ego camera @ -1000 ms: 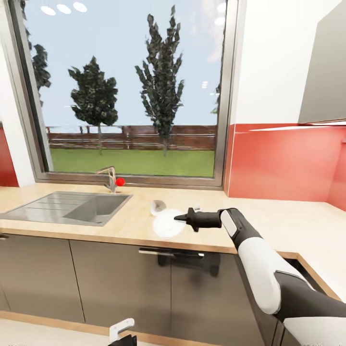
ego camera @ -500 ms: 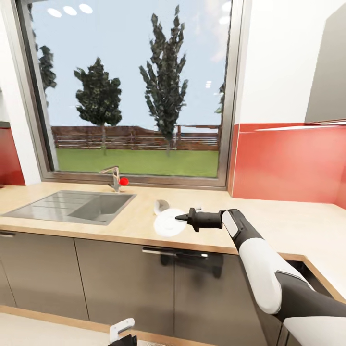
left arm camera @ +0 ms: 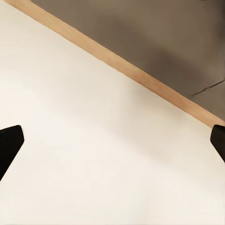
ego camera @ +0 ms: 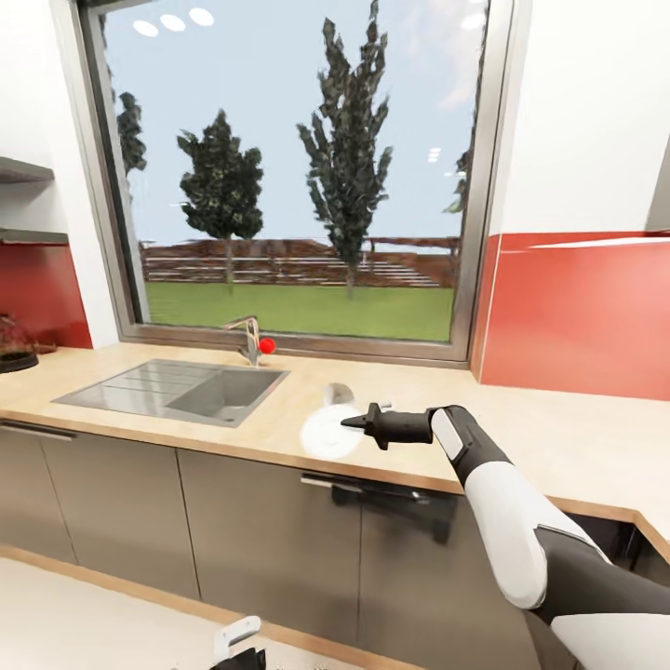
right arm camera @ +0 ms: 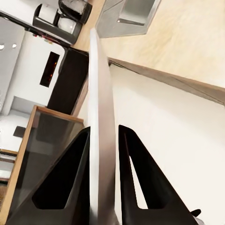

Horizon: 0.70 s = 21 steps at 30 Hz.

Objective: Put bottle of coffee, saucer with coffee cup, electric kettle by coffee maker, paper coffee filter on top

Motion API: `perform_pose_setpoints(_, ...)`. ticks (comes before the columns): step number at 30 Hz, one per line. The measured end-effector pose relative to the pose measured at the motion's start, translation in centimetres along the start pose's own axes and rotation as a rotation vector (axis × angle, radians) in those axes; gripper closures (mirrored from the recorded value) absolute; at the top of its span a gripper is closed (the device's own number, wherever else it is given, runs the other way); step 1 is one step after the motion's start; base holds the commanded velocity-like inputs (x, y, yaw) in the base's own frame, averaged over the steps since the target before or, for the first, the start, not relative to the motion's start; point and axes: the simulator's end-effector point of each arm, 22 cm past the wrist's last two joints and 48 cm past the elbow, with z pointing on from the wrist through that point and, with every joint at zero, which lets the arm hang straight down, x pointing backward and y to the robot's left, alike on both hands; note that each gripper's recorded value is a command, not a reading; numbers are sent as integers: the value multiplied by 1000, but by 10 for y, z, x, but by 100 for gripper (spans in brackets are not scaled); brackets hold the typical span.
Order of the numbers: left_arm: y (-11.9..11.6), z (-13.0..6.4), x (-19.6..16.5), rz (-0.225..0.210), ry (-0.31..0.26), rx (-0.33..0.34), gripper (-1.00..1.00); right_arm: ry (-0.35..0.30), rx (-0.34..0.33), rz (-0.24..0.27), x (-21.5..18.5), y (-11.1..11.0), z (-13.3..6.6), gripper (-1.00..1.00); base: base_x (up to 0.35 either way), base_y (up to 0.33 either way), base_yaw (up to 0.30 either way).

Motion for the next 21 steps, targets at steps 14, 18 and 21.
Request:
perform_pose_setpoints(14,2,3,7,4,14,-2,-100,2,12,16,0,-13,0,100,204,165,157)
perform_pose_setpoints(18,3,4,9,5,18,-4,-100,0,18,21,-2,-19,-2,100,185,241,126)
perform_pose_setpoints(21,3,4,11,5,22,-5,-100,-1,22,25,-2,-23,-3,100,158,253,125)
